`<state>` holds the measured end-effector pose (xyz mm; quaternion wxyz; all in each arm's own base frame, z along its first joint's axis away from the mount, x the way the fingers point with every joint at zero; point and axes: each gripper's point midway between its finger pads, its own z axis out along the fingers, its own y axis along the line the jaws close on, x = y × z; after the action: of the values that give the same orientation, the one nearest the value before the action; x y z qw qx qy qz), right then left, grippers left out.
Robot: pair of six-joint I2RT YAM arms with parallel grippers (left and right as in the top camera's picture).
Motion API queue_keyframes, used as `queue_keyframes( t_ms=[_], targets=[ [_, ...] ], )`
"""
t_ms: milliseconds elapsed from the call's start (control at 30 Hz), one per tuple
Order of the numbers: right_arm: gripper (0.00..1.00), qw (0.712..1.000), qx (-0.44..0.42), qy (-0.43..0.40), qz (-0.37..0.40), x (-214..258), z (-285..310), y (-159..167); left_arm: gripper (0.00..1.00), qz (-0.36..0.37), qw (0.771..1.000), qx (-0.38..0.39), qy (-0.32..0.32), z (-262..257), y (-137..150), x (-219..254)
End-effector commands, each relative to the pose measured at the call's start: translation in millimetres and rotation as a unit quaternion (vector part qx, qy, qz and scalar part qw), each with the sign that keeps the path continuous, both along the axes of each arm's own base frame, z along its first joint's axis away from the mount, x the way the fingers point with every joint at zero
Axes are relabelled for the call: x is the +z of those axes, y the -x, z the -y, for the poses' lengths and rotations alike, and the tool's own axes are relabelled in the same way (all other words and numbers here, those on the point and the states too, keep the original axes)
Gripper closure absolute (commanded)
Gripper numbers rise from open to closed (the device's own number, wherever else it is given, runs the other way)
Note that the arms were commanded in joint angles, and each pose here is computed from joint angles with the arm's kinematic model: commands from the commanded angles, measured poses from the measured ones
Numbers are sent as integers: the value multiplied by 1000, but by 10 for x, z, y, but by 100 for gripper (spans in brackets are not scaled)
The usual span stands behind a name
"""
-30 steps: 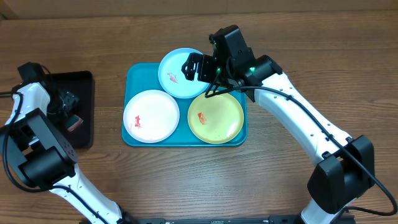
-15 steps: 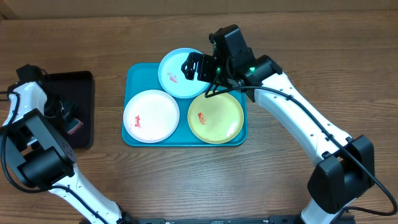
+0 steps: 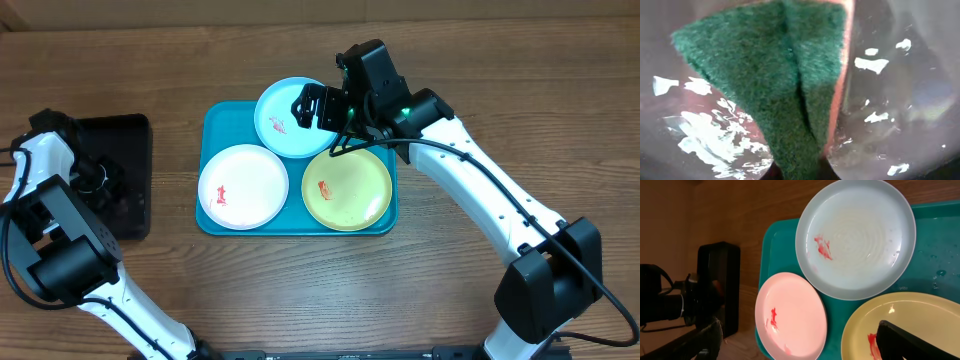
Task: Clean dirty plates on tray and stack at the side
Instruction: 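Grasp the green-and-orange sponge in the black tray with the left gripper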
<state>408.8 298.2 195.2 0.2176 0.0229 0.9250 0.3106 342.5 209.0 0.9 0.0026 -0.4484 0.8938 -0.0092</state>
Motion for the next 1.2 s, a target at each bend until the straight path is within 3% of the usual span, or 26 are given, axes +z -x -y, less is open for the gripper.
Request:
queue_keyframes(
  t_ms=[0,33,233,433,500,600,633,733,767,800,833,1067,1167],
  targets=[
    [0,1000,-1,-6,20,156,-24,-28,32,-14,1000,-8,0,6,23,-230],
    [0,1000,-1,-6,20,156,-24,-28,2,-12,1000,-8,-6,-20,9,-230],
    [0,1000,-1,-6,20,155,-24,-29,0,10,997,-5,-75,-297,-137,-212],
    [0,1000,-1,-5,19,153,-22,-26,1,32,995,-3,-96,-392,-252,-192],
    [0,1000,-1,-5,19,153,-22,-26,30,31,994,-2,-107,-436,-254,-184],
    [0,1000,-1,-5,19,153,-22,-26,91,23,992,0,-121,-483,-227,-175],
    [0,1000,-1,-5,19,153,-22,-26,96,22,992,0,-122,-487,-220,-175],
    [0,1000,-1,-5,19,153,-22,-26,92,15,993,-1,-115,-452,-187,-184],
    [0,1000,-1,-5,19,153,-22,-26,65,13,994,-2,-108,-424,-175,-190],
    [0,1000,-1,-5,19,152,-22,-26,26,11,995,-4,-94,-372,-157,-201],
    [0,1000,-1,-5,19,152,-22,-26,0,9,997,-5,-81,-319,-137,-210],
    [0,1000,-1,-5,19,150,-22,-26,2,-24,999,-9,19,90,75,-229],
    [0,1000,-1,-5,19,151,-22,-27,51,-27,999,-9,19,91,88,-229]
  ],
)
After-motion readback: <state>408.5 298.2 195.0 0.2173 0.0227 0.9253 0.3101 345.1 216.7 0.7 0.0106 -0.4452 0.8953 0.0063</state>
